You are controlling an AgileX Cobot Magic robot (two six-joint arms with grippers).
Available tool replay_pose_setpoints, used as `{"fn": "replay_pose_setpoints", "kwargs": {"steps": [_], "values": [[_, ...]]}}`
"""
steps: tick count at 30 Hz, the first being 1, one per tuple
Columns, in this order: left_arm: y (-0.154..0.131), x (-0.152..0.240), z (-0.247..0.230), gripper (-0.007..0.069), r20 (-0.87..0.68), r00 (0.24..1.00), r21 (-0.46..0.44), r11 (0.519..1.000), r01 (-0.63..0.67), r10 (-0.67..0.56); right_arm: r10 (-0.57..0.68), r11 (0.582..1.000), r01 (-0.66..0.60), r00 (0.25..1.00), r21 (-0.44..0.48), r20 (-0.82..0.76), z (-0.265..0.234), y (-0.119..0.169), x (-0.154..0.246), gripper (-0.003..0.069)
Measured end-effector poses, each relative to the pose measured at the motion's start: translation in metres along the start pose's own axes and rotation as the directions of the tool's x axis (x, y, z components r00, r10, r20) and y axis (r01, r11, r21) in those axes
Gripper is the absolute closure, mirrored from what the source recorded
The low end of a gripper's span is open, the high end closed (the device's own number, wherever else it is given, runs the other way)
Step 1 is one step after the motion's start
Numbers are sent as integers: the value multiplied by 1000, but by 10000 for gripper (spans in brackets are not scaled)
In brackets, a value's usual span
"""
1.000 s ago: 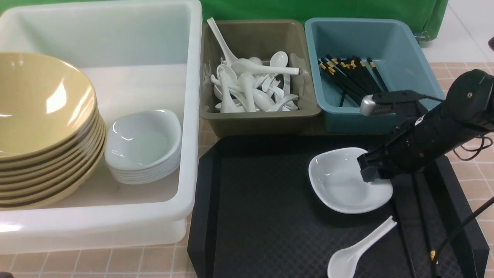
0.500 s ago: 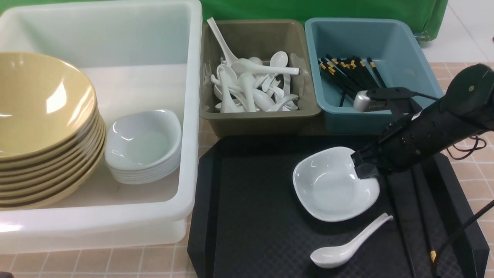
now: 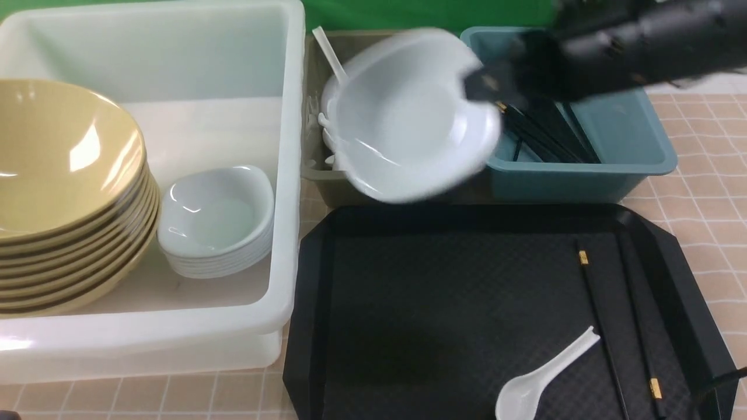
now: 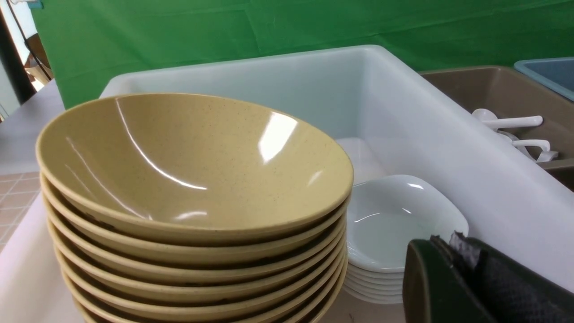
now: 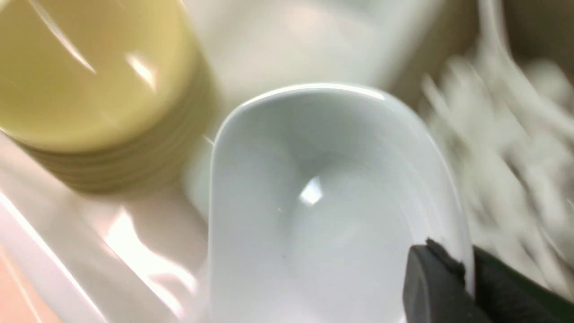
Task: On brown table put chopsticks spoon bowls plates into blue grey white boxes.
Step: 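Place the white bowl into the white bin on top of the stacked bowls with the right gripper, then reach down and grasp the white spoon resting in the bowl with the right gripper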
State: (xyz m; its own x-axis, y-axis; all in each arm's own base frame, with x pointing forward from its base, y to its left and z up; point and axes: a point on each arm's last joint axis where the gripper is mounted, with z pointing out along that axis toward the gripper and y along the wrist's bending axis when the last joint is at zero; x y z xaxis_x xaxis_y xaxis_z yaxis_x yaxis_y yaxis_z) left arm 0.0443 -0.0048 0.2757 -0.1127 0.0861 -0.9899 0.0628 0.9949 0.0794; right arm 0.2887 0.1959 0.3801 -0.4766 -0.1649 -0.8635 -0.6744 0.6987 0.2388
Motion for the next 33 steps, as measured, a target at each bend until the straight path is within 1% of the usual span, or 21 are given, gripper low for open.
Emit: {"fn": "replay_pose_setpoints", "kwargs": {"steps": [1, 3, 6, 8, 10, 12, 14, 15, 16, 17, 18, 19, 20, 22, 23, 24, 26, 28, 30, 31, 33], "values": [[0, 0, 0, 624, 0, 1000, 0, 1000, 0, 0, -4, 1000, 4, 1000, -1, 21, 2, 3, -2, 580], [0, 0, 0, 624, 0, 1000, 0, 1000, 0, 0, -59, 997, 63, 995, -47, 75, 40, 34, -2, 580], [0, 0, 0, 624, 0, 1000, 0, 1000, 1, -1, -146, 988, 152, 982, -39, 120, 89, 57, 8, 580], [0, 0, 0, 624, 0, 1000, 0, 1000, 2, -2, -174, 984, 178, 980, -33, 99, 122, 60, 20, 580], [0, 0, 0, 624, 0, 1000, 0, 1000, 3, -3, -166, 985, 169, 984, -27, 68, 147, 55, 31, 578], [0, 0, 0, 624, 0, 1000, 0, 1000, 3, -3, -153, 988, 154, 987, -25, 52, 159, 52, 37, 573], [0, 0, 0, 624, 0, 1000, 0, 1000, 3, -3, -132, 991, 133, 990, -22, 40, 169, 50, 41, 545], [0, 0, 0, 624, 0, 1000, 0, 1000, 3, -3, -132, 991, 132, 991, -22, 38, 170, 50, 42, 541], [0, 0, 0, 624, 0, 1000, 0, 1000, 4, -4, -132, 991, 133, 990, -22, 45, 169, 50, 40, 504], [0, 0, 0, 624, 0, 1000, 0, 1000, 4, -4, -132, 991, 134, 990, -22, 49, 169, 50, 39, 491], [0, 0, 0, 624, 0, 1000, 0, 1000, 4, -4, -133, 991, 134, 989, -23, 62, 166, 51, 34, 422], [0, 0, 0, 624, 0, 1000, 0, 1000, 4, -4, -132, 991, 134, 989, -23, 65, 166, 52, 34, 414], [0, 0, 0, 624, 0, 1000, 0, 1000, 4, -4, -137, 990, 139, 988, -24, 67, 163, 51, 31, 359], [0, 0, 0, 624, 0, 1000, 0, 1000, 4, -4, -155, 987, 157, 986, -34, 56, 156, 47, 26, 279], [0, 0, 0, 624, 0, 1000, 0, 1000, 4, -4, -160, 986, 162, 986, -39, 52, 155, 47, 26, 273], [0, 0, 0, 624, 0, 1000, 0, 1000, 4, -4, -169, 984, 171, 985, -53, 34, 146, 44, 21, 241], [0, 0, 0, 624, 0, 1000, 0, 1000, 4, -4, -183, 981, 183, 983, -64, 20, 135, 40, 15, 223], [0, 0, 0, 624, 0, 1000, 0, 1000, 4, -4, -244, 967, 236, 967, -94, -77, 98, 26, 4, 209], [0, 0, 0, 624, 0, 1000, 0, 1000, 4, -4, -236, 971, 227, 962, -77, -137, 75, 12, -2, 209], [0, 0, 0, 624, 0, 1000, 0, 1000, 4, -4, -202, 979, 197, 955, -44, -215, 49, -3, -6, 209], [0, 0, 0, 624, 0, 1000, 0, 1000, 4, -4, -135, 989, 145, 948, 14, -287, 25, -23, -6, 211]]}}
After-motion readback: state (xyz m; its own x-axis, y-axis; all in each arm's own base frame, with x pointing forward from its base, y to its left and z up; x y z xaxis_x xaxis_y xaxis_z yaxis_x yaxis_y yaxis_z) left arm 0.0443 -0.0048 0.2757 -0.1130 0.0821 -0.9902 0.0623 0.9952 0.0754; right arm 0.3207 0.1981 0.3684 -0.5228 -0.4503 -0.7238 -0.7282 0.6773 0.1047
